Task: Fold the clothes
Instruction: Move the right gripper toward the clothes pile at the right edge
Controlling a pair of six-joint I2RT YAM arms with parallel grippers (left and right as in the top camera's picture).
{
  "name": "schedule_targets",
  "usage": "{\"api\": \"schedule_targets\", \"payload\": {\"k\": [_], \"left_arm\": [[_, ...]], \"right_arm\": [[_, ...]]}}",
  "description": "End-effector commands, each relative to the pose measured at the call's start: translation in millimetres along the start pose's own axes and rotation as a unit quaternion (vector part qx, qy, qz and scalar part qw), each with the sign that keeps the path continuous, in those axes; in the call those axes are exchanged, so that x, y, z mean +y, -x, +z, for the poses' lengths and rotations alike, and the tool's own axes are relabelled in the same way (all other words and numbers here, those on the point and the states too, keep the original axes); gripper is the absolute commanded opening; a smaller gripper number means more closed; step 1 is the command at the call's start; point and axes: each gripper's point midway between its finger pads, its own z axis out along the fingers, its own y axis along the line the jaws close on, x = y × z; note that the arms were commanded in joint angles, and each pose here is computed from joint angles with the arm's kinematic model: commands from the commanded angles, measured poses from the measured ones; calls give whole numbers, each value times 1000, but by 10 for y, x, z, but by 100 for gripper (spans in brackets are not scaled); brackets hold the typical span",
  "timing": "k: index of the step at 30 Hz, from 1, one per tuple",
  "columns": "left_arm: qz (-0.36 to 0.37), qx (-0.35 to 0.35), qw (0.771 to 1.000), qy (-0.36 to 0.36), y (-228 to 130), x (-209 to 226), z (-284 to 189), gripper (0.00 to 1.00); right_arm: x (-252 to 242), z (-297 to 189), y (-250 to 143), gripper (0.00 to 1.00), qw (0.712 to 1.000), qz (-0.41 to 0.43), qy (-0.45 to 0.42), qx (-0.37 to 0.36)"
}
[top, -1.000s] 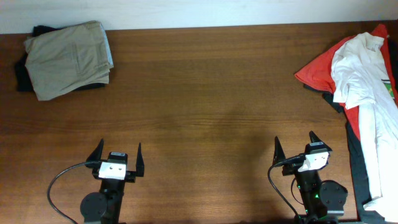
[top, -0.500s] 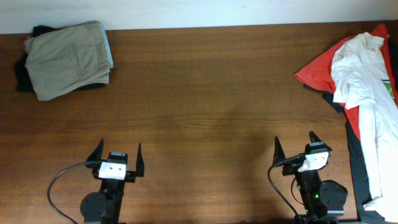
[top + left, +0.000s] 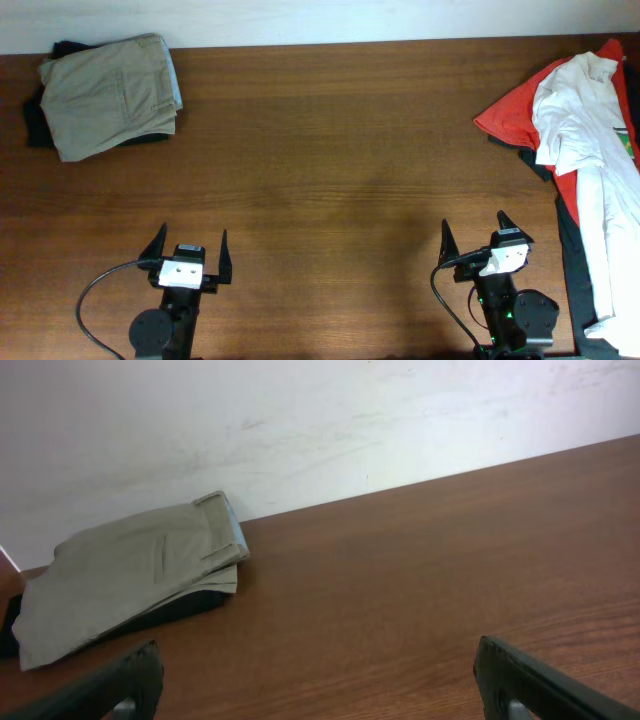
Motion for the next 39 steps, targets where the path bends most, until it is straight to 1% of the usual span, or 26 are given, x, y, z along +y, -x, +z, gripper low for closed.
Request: {"api": "schedule_targets", "payload": {"k": [1, 14, 17, 18, 20, 21, 23, 25, 27, 29, 31, 35, 39], "left_arm": [[3, 2, 1000, 5, -19, 18, -1, 99], [3, 2, 1000, 5, -19, 18, -1, 99], [3, 2, 1000, 5, -19, 18, -1, 99], [3, 2, 1000, 5, -19, 18, -1, 99], [3, 2, 1000, 5, -19, 18, -1, 99], [3, 2, 1000, 5, -19, 18, -1, 99], [3, 2, 1000, 5, -19, 18, -1, 99], [3, 2, 1000, 5, -19, 18, -1, 99], [3, 2, 1000, 5, -19, 17, -1, 99], [3, 2, 1000, 5, -19, 18, -1, 99], [3, 2, 1000, 5, -19, 18, -1, 99], [3, 2, 1000, 5, -19, 18, -1, 99], [3, 2, 1000, 5, -19, 18, -1, 99]], "right_arm": [[9, -3, -17, 99, 1000, -1, 3, 1], [9, -3, -15, 99, 1000, -1, 3, 0], [21, -6, 83, 99, 1000, -5, 7, -20], [104, -11, 135, 99, 999, 6, 31, -30], [432, -65, 149, 99, 987, 87, 130, -23], [598, -118, 148, 99, 974, 136, 181, -9], [707, -166, 194, 98, 956, 196, 216, 0], [697, -164, 216, 99, 950, 229, 214, 3], [646, -159, 350, 99, 947, 248, 206, -23], [645, -211, 596, 99, 944, 238, 218, -72], [592, -302, 927, 99, 942, 212, 215, -146], [224, -327, 1291, 99, 947, 215, 116, -210], [35, -284, 1575, 99, 959, 167, 53, -222]]}}
